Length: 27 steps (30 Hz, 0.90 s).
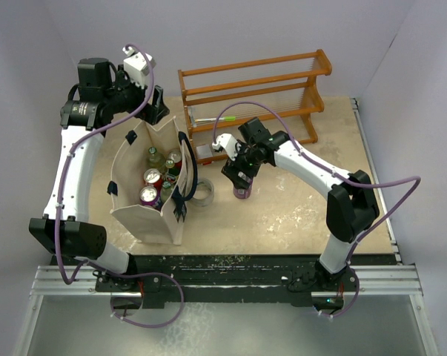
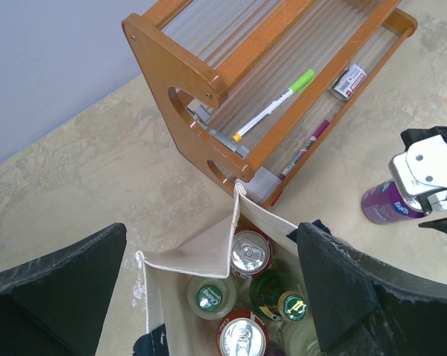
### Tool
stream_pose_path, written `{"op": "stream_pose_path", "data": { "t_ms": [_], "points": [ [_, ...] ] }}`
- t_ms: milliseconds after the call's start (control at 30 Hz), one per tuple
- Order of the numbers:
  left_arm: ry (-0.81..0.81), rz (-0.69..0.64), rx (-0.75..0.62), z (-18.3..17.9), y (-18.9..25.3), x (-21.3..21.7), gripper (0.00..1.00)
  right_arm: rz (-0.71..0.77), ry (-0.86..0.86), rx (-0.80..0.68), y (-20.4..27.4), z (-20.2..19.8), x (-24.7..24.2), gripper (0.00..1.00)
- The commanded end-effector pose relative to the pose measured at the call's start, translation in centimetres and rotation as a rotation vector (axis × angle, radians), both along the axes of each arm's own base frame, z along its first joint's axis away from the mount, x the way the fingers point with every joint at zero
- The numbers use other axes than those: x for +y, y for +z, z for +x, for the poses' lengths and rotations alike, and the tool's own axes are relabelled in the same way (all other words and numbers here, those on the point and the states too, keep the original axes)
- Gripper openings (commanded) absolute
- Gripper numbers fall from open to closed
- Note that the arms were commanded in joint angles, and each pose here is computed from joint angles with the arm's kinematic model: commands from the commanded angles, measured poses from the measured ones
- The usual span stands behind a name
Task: Place the beverage into the canvas bag
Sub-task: Move the drink to the center of the board, then pick up the drink from the center of the board.
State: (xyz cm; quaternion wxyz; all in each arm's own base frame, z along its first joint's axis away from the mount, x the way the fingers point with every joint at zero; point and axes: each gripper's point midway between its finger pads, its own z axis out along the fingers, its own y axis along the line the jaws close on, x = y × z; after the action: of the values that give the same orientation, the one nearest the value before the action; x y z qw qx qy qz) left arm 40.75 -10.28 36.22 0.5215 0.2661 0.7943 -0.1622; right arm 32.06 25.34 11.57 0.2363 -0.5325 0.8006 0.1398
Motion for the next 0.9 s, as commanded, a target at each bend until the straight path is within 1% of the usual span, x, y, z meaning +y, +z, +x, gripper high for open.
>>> {"op": "stream_pose_path", "data": {
  "t_ms": [0, 67, 233, 300, 400, 467, 667, 867],
  "points": [
    [-0.045, -0.007, -0.060, -0.7, 1.7, -0.9, 0.99, 0.085, 0.034, -0.017, 2.9, -0.1, 1.7, 0.90],
    [-0.069, 0.007, -0.062, -0.8, 1.6, -1.5, 0.99, 0.122, 0.051, 0.026, 3.7, -1.1, 2.1, 0.93],
    [-0.208, 0.139, -0.106, -1.9, 0.6, -5.2, 0.99, 0.159, 0.008, -0.046, 6.4, -0.2, 1.4, 0.93],
    [-0.246, 0.144, -0.109, -2.1, 0.5, -6.6, 0.99, 0.189, -0.054, -0.065, 7.4, 1.1, 0.2, 0.93],
    [-0.292, 0.112, -0.102, -2.3, 0.6, -8.5, 0.99, 0.243, -0.188, -0.076, 9.0, 3.9, -3.0, 0.93],
    [-0.344, 0.117, -0.101, -2.8, 0.2, -10.1, 0.99, 0.260, -0.261, -0.098, 9.8, 5.6, -5.4, 0.92],
    [-0.495, 0.182, -0.056, -4.7, -3.6, -14.5, 0.99, 0.286, -0.412, -0.143, 11.3, 7.5, -10.7, 0.92],
    [-0.662, 0.246, -0.013, -7.2, -9.0, -18.1, 0.99, 0.289, -0.532, -0.186, 12.1, 8.5, -15.6, 0.92]
  ]
}}
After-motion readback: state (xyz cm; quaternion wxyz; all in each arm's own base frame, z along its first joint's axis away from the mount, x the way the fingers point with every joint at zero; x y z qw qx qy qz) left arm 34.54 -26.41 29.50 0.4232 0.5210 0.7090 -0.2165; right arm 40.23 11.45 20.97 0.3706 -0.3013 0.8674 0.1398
